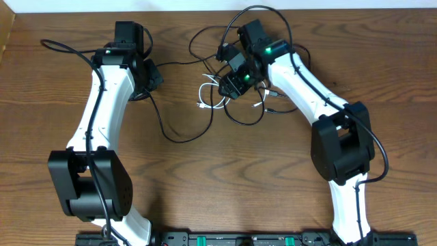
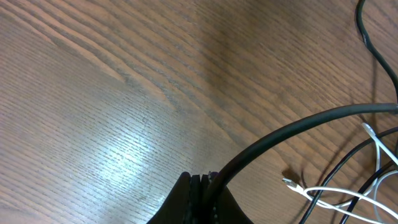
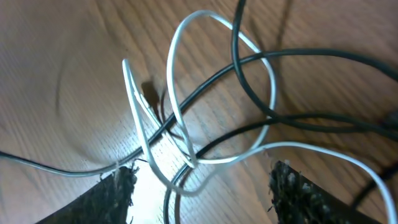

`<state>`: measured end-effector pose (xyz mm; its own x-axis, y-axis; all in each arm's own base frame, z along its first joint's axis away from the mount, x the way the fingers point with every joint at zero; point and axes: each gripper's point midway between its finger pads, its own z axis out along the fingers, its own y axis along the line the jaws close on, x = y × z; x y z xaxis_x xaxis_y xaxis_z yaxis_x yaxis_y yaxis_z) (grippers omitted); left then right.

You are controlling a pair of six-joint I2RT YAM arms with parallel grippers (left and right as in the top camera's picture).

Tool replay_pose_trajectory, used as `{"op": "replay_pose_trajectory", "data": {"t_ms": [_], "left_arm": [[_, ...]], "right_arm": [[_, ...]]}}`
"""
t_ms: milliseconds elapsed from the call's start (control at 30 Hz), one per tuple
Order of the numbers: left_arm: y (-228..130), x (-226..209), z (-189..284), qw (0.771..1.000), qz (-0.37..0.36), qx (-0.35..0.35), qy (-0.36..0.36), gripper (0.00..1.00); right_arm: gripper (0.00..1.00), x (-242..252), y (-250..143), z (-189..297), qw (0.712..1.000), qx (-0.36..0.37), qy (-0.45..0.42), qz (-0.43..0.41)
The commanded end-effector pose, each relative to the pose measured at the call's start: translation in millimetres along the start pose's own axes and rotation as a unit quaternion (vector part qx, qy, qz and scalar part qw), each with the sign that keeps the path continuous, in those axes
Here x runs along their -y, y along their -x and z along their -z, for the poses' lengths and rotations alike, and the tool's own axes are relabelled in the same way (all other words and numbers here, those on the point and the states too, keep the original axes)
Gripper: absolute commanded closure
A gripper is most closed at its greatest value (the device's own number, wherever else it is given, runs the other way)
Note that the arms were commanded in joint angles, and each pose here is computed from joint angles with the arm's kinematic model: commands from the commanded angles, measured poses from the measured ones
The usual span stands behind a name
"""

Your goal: Untangle cables

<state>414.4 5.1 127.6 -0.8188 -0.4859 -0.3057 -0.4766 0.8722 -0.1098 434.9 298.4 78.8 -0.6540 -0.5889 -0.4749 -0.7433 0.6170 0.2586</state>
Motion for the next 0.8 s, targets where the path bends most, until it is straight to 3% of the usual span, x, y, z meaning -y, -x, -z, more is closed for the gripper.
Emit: {"op": "replay_pose_trajectory", "data": {"t_ms": [0,433,633,767], "left_arm": [[3,2,2,1.0,0.007,0.003,-0.002,0.92],[3,2,2,1.0,0.007,0.003,-0.002,0.93],[3,1,2,1.0,0.007,0.003,-0.002,0.93],[3,2,2,1.0,0.007,0.003,-0.002,0.93]], "right_arm": [[0.43,-13,7,6,1.0,0.016,0.009,0.021],[0.74,-8,7,-14,1.0,0.018,0.012,-0.002],[0.92,-9,13,-11,0.999,0.028,0.013,-0.02],[0.99,-14,22,0,0.998,0.041,0.025,-0.03]]}}
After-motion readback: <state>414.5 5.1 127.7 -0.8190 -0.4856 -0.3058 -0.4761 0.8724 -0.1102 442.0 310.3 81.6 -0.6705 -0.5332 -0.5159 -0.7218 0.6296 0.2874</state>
